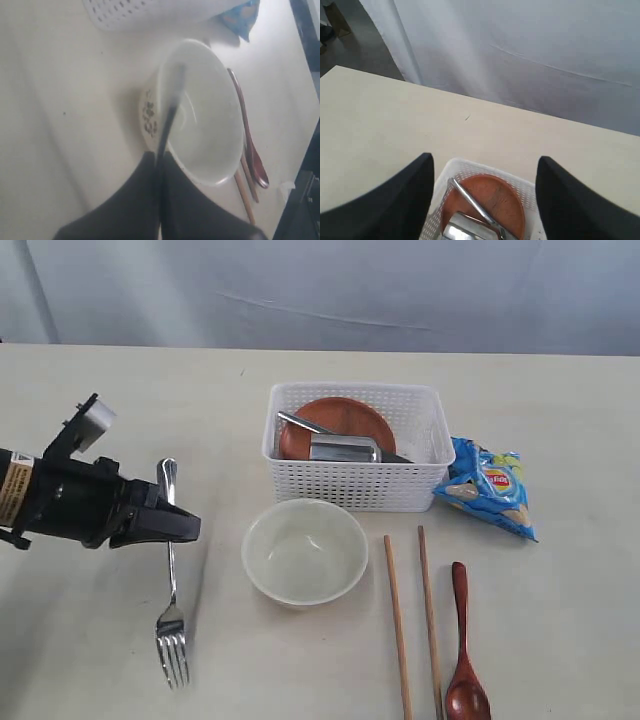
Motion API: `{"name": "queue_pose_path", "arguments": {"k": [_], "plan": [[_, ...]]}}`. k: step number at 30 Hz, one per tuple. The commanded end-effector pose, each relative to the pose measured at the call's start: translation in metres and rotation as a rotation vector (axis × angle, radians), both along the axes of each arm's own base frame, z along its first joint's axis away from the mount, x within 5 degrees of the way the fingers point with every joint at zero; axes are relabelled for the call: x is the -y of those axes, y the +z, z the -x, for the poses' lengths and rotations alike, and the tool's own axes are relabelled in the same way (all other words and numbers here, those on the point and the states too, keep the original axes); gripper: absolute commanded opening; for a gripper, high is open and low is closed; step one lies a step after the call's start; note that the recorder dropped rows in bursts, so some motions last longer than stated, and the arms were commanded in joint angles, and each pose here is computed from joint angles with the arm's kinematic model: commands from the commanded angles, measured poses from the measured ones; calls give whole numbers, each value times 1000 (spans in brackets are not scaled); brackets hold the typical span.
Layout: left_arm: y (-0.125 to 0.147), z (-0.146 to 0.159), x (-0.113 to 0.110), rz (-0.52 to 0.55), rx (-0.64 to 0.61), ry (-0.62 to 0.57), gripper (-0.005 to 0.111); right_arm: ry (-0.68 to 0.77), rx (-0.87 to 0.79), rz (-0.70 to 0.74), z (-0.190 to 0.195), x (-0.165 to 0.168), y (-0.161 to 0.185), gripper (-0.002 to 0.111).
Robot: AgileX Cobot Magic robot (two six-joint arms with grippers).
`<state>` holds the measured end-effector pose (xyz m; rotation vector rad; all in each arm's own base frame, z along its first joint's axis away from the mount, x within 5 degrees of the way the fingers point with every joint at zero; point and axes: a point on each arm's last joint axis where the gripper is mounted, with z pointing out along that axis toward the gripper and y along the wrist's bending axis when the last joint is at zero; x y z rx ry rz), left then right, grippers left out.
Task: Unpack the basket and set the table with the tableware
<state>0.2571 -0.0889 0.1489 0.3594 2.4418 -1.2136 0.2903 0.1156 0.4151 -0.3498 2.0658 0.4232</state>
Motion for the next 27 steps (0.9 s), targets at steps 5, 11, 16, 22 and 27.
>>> {"name": "queue_pose_path", "arguments": {"k": [5,11,16,22,27], "plan": [[-8,12,-6,16,145,131,0,-6,-2,1,-1,1,-1,57],[-14,17,-8,-21,140,139,0,-6,-2,1,-1,1,-1,57],[-19,19,-13,-53,201,209,0,-6,-2,1,-1,1,-1,57],[-31,31,-26,-126,270,356,0,-6,-2,1,-1,1,-1,57],[-26,37,-19,-23,270,289,0,-6,-2,1,-1,1,-1,57]]}}
